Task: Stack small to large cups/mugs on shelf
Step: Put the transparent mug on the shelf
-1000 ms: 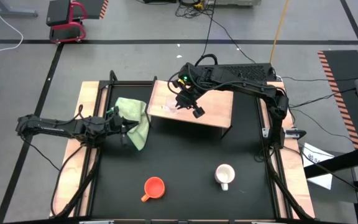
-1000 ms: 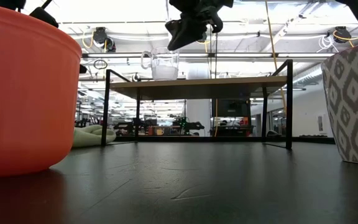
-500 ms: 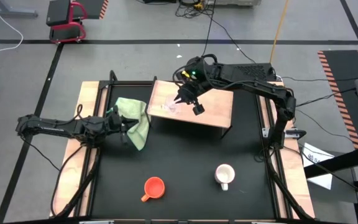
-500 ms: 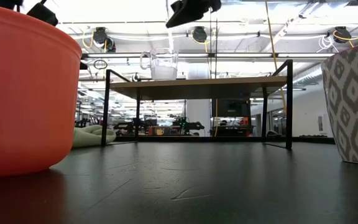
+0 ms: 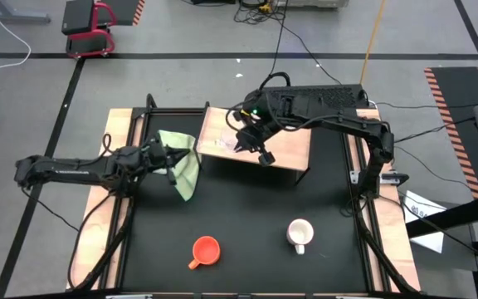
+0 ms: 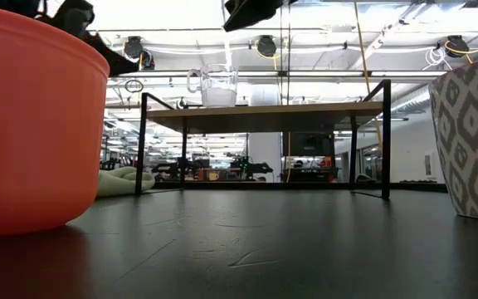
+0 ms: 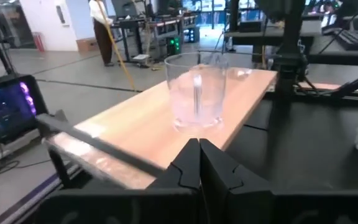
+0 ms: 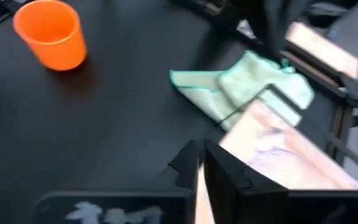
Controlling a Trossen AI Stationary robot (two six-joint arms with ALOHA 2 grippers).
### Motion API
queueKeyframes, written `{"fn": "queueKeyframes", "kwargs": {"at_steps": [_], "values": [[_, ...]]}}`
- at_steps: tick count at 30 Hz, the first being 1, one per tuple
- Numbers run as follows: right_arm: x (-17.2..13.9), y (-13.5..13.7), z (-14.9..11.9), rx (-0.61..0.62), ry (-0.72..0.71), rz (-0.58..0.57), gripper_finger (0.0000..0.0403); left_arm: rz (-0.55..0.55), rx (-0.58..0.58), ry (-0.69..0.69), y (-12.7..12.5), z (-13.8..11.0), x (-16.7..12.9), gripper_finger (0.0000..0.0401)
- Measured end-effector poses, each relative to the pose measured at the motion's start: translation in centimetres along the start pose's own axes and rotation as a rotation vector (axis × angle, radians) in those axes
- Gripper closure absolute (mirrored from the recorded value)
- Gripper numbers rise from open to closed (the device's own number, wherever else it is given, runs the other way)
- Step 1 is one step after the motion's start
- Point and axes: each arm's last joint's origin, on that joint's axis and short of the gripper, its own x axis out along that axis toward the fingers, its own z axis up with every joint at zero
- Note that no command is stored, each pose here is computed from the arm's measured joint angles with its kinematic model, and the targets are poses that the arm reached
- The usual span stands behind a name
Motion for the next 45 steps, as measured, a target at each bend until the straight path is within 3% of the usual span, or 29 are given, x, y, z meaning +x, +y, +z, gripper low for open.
{"fn": "queueKeyframes", "kwargs": {"at_steps": [9,13,17,22,30,39,45], "values": [[1.3,2.9,0.4,-0.041,0.068,0.047,0.0402,-0.009,0.019,0.043,1.2,1.9,2.3,0.0399],[-1.1,4.3,-0.1,-0.058,0.005,-0.026,0.0403,-0.026,0.014,0.059,1.7,1.9,2.8,0.0399],[-5.4,5.9,-2.1,-0.033,-0.123,-0.165,0.0403,-0.051,0.010,0.058,1.9,2.0,2.9,0.0399],[-8.2,8.5,-6.2,0.023,-0.211,-0.297,0.0403,-0.050,0.009,0.057,1.9,2.0,2.9,0.0400],[-8.2,12.3,-11.3,0.094,-0.259,-0.378,0.0403,-0.023,-0.004,0.058,2.4,2.0,2.9,0.0400],[-8.4,14.7,-13.9,0.190,-0.317,-0.397,0.0403,-0.051,0.002,0.078,2.5,1.8,2.9,0.0400],[-7.3,15.6,-15.6,0.191,-0.335,-0.415,0.0403,-0.059,0.006,0.082,2.4,1.7,2.9,0.0401]]}}
